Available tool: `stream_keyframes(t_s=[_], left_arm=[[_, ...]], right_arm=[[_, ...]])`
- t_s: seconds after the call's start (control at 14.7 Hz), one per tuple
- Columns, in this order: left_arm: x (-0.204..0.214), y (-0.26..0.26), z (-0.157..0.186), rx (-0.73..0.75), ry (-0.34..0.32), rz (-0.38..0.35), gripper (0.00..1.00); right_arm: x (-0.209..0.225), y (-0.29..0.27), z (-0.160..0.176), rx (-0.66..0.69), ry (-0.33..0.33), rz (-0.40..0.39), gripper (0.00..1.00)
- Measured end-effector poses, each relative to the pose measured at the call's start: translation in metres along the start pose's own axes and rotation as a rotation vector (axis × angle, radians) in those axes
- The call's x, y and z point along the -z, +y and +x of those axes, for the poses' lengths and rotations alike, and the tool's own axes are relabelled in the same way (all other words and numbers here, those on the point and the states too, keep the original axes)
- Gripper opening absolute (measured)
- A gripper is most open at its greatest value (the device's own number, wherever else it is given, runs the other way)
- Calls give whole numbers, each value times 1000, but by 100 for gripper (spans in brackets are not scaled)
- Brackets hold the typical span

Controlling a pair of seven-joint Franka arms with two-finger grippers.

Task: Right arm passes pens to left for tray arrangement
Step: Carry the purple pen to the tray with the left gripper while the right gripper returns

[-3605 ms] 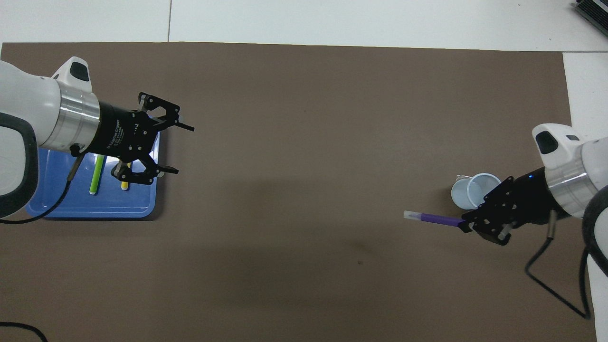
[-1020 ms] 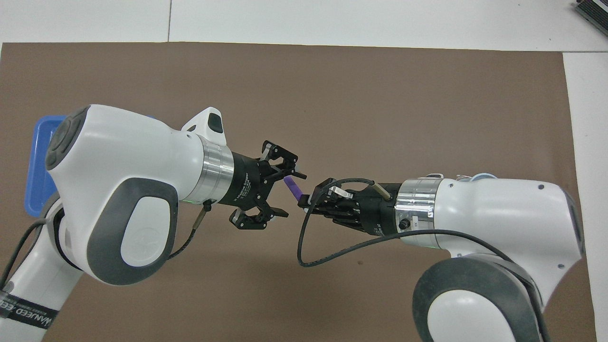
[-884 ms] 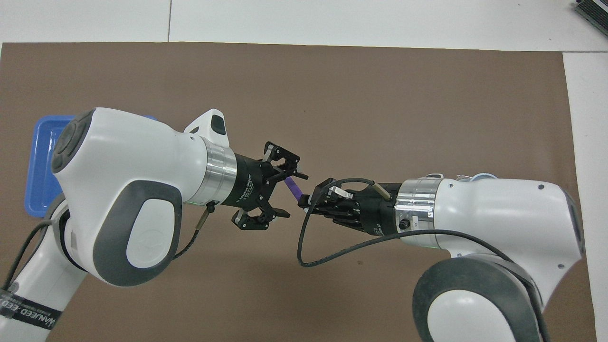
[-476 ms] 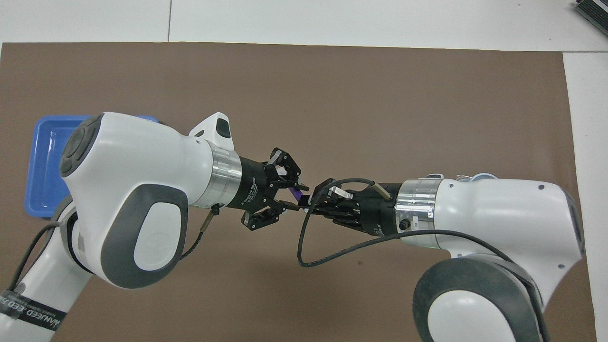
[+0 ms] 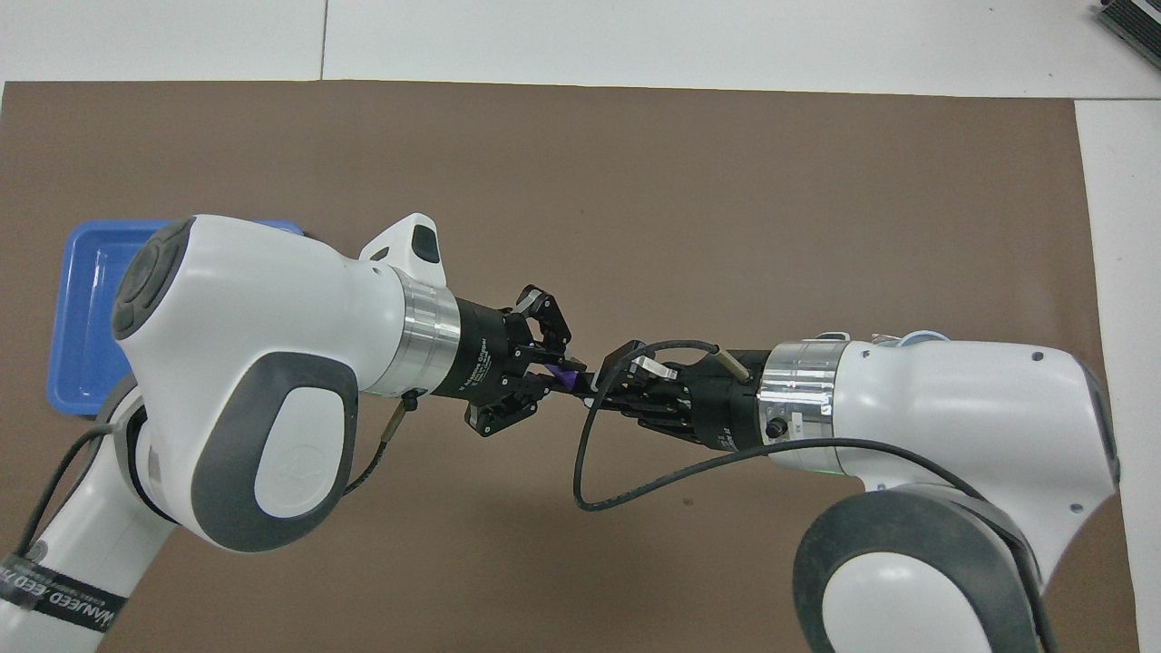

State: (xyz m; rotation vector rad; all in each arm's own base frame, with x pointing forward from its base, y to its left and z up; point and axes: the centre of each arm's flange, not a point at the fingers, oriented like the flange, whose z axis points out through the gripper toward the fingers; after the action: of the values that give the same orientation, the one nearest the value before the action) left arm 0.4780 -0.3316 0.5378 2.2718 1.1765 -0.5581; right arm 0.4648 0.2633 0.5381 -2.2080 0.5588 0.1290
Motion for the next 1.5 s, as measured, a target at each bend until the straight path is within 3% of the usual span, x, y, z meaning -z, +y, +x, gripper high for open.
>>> stream_keyframes(t_s=[0.27, 0.34, 0.68, 0.88, 1.22, 1.5], left_arm=[[0, 0, 0, 0, 0, 0, 19], [0, 0, 0, 0, 0, 0, 19], [5, 0, 7, -1, 0, 2, 19], [11, -7, 22, -98, -5, 56, 19], [34, -28, 65, -345, 82, 228, 19], [66, -52, 111, -564, 136, 396, 19]], right_arm=[[0, 0, 0, 0, 1, 0, 18], [1, 0, 1, 0, 3, 2, 22], [4, -2, 2, 1, 13, 9, 74], [8, -3, 4, 65, 46, -40, 100], [8, 10, 7, 231, 64, -251, 100], [34, 40, 30, 290, 12, -443, 100]])
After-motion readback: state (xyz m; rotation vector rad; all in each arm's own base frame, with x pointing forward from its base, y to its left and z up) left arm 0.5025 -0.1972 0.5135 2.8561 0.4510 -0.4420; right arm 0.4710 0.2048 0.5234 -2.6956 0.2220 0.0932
